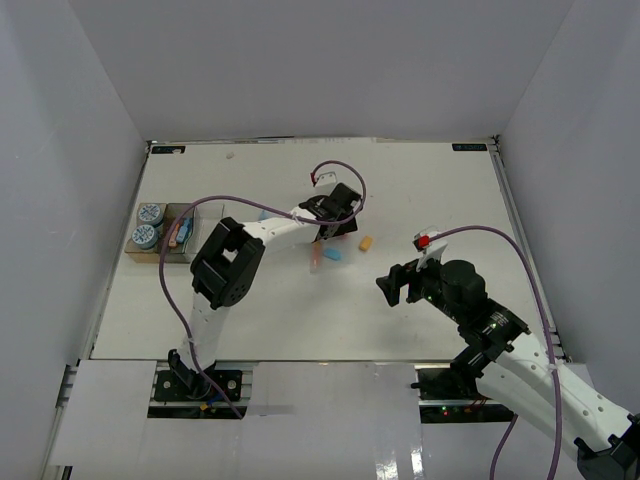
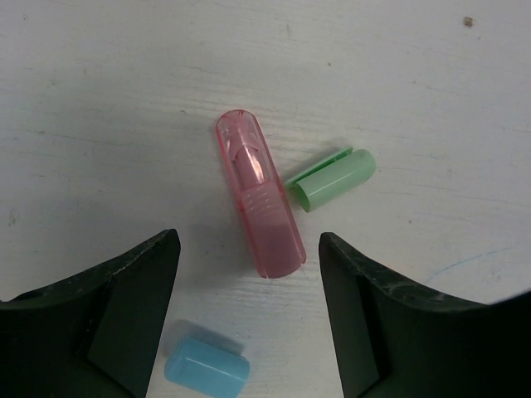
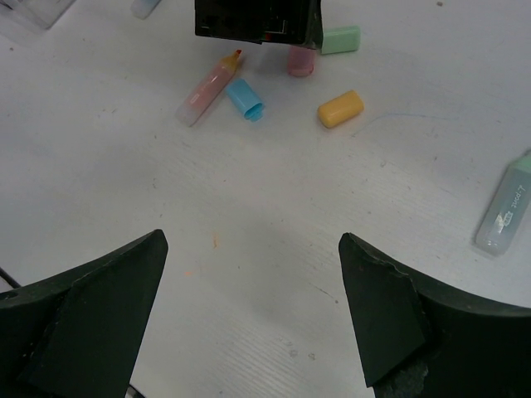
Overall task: Sort the stationery into containers
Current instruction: Pick up the pen from the center of the board.
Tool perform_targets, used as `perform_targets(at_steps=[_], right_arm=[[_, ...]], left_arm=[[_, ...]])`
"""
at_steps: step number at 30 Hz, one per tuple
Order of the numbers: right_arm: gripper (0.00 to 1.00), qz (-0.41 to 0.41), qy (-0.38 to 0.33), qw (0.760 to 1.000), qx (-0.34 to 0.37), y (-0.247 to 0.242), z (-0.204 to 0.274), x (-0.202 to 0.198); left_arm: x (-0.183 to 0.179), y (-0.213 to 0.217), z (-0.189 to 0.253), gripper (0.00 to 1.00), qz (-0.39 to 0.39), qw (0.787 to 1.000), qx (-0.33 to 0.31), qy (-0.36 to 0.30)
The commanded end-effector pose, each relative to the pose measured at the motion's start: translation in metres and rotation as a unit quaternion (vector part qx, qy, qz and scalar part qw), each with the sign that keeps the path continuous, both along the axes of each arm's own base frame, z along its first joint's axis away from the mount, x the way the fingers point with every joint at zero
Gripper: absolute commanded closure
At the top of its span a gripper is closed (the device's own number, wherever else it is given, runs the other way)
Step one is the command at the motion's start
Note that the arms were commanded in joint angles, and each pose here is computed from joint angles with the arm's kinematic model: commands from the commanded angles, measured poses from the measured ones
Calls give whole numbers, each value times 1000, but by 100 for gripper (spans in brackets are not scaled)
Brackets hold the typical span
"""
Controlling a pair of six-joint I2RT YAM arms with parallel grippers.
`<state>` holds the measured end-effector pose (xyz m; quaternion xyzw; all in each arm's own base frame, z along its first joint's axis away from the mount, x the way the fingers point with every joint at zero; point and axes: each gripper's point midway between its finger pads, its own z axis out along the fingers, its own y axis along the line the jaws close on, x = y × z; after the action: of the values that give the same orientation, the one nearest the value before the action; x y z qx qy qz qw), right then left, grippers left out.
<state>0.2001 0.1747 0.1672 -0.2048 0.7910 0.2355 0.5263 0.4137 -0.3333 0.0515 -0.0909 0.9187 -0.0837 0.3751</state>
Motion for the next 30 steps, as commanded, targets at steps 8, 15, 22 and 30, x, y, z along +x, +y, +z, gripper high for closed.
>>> perform_targets(at_steps=[8,15,22,30], right_arm=[[10,-7,3,1000,2,-2,0,0],[10,-6,4,1000,3,-2,0,-1],[10,-4,6,1000,2,-2,-2,-2],[10,-5,4,1000,3,-2,-2,-2]], left_arm=[[8,-14,-2,28,-18,999,24,-17],[6,-9,-11,37,-16,999,44,-16],[-1,4,-12,56,-21,997,71,-13],[8,9,8,71,-47,994,91,-36]])
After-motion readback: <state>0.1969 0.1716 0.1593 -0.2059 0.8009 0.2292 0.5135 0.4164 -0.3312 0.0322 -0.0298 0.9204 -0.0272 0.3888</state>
